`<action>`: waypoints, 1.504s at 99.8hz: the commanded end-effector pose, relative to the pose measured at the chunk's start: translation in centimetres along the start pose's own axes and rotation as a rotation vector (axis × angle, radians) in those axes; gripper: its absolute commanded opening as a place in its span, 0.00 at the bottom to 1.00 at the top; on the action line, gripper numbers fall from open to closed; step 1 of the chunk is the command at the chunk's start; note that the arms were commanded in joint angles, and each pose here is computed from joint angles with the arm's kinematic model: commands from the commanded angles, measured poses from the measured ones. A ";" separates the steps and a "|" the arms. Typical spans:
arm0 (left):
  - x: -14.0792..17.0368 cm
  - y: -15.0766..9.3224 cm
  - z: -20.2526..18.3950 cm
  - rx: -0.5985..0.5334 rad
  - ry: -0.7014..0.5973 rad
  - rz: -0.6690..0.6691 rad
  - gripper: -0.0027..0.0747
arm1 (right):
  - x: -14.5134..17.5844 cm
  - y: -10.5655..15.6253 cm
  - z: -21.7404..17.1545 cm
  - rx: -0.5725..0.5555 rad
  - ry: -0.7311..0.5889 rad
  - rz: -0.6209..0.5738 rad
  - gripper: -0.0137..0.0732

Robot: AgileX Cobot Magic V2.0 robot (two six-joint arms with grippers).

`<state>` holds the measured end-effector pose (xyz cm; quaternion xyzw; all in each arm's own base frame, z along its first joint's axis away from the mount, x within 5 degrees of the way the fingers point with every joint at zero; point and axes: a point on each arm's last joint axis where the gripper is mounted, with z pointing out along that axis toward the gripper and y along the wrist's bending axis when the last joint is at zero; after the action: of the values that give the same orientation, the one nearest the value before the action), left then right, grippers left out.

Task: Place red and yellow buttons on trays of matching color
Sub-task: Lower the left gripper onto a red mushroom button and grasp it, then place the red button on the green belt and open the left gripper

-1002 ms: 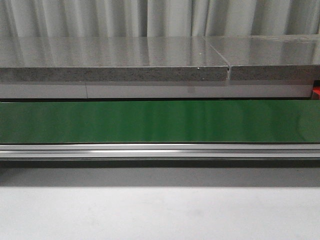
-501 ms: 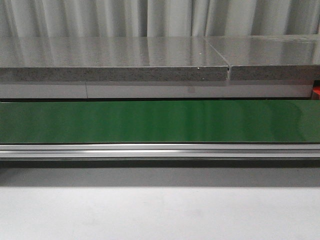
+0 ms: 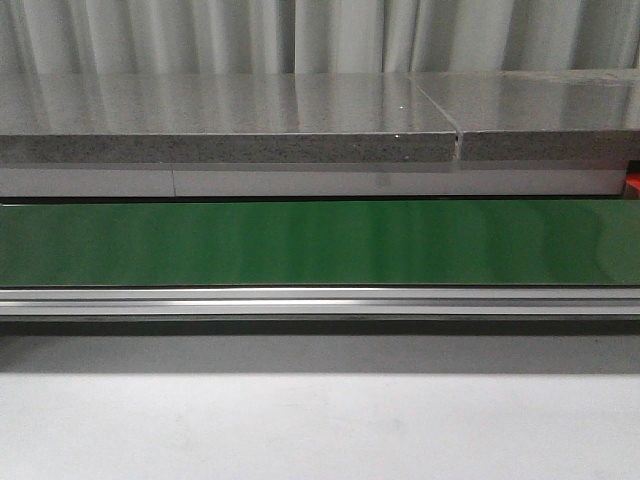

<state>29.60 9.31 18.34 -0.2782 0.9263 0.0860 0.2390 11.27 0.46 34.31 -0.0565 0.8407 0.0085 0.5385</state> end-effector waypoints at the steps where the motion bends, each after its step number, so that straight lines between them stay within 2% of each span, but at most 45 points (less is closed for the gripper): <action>1: -1.4 -0.1 -1.4 0.034 -0.084 -0.014 0.38 | -1.3 -0.1 -0.5 0.015 -0.087 -0.004 0.08; 17: -1.4 -0.1 -2.0 0.032 -0.093 -0.016 0.18 | -1.3 -0.1 -0.5 0.015 -0.087 -0.004 0.08; 34: -1.7 0.3 -4.2 0.039 -0.136 -0.038 0.09 | -1.3 -0.1 -0.5 0.015 -0.087 -0.004 0.08; 57: -2.0 0.6 -10.2 0.104 -0.290 -0.055 0.09 | -1.3 -0.1 -0.5 0.015 -0.087 -0.004 0.08; 68: -1.7 0.2 -13.6 0.166 -0.394 -0.026 0.09 | -1.3 -0.1 -0.5 0.015 -0.087 -0.004 0.08; 84: -0.8 -1.2 -16.2 0.235 -0.465 0.082 0.09 | -1.3 -0.1 -0.5 0.015 -0.087 -0.004 0.08; 104: 0.1 -4.1 -16.2 0.299 -0.437 0.191 0.09 | -1.3 -0.1 -0.5 0.015 -0.087 -0.004 0.08; 120: -0.2 -5.9 -15.4 0.291 -0.388 0.256 0.09 | -1.3 -0.1 -0.5 0.016 -0.088 -0.004 0.08; 150: -0.7 -8.0 -12.2 0.275 -0.263 0.247 0.09 | -1.3 -0.1 -0.5 0.016 -0.088 -0.004 0.08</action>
<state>29.10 -0.13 27.79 -0.1183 0.9284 0.0378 0.3502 11.26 0.46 34.30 -0.0575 0.8411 0.0081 0.5378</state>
